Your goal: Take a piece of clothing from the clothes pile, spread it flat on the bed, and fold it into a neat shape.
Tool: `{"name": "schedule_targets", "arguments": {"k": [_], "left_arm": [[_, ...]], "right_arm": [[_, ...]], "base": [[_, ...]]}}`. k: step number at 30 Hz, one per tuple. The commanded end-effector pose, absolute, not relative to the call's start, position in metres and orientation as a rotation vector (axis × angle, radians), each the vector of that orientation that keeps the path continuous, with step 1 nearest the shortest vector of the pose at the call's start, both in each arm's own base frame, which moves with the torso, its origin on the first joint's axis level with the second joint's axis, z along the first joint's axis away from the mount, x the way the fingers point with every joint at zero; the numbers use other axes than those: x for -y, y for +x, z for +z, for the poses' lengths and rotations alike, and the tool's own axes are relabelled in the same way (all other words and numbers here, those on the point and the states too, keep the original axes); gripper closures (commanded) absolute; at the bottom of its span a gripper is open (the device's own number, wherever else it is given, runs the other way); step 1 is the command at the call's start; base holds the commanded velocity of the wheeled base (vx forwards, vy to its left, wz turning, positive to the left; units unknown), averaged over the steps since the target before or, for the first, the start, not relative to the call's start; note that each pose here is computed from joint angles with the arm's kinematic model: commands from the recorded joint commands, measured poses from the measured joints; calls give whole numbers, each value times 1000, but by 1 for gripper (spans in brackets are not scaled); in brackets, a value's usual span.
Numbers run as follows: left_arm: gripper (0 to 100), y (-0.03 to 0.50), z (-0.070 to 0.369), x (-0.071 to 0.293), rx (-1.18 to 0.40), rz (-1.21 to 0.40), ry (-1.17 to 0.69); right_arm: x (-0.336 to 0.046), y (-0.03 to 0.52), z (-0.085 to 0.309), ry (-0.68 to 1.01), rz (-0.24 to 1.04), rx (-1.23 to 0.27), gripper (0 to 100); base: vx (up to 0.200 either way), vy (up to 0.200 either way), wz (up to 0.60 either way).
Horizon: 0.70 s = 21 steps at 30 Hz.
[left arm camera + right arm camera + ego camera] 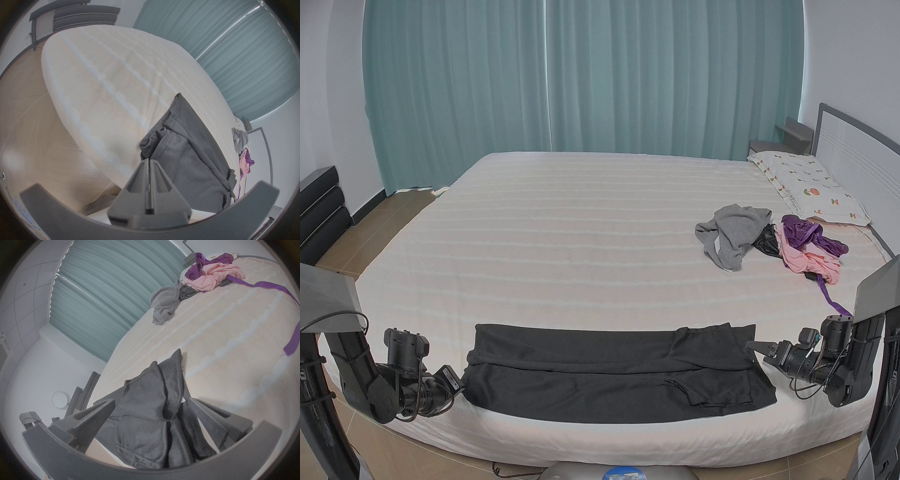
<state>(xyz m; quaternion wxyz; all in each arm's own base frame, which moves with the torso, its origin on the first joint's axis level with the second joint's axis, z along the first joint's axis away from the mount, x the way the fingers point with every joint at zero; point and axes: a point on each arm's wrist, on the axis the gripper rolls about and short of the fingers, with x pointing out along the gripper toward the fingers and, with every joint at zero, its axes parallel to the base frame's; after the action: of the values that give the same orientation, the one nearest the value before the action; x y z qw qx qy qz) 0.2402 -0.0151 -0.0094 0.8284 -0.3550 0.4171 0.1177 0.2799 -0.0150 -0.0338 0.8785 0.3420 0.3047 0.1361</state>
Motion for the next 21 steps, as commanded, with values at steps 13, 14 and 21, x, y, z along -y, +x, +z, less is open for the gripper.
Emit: {"name": "schedule_targets", "arguments": {"k": [13, 14, 21], "left_arm": [[100, 231, -15, 13, -917, 287, -737], [100, 231, -15, 13, -915, 287, -737], [0, 236, -13, 7, -893, 299, -755]], "right_arm": [[15, 280, -33, 709, 288, -624, 0], [15, 280, -33, 709, 288, -624, 0], [15, 280, -33, 710, 287, -625, 0]], "base": [[0, 0, 0], [0, 0, 0], [0, 0, 0]]}}
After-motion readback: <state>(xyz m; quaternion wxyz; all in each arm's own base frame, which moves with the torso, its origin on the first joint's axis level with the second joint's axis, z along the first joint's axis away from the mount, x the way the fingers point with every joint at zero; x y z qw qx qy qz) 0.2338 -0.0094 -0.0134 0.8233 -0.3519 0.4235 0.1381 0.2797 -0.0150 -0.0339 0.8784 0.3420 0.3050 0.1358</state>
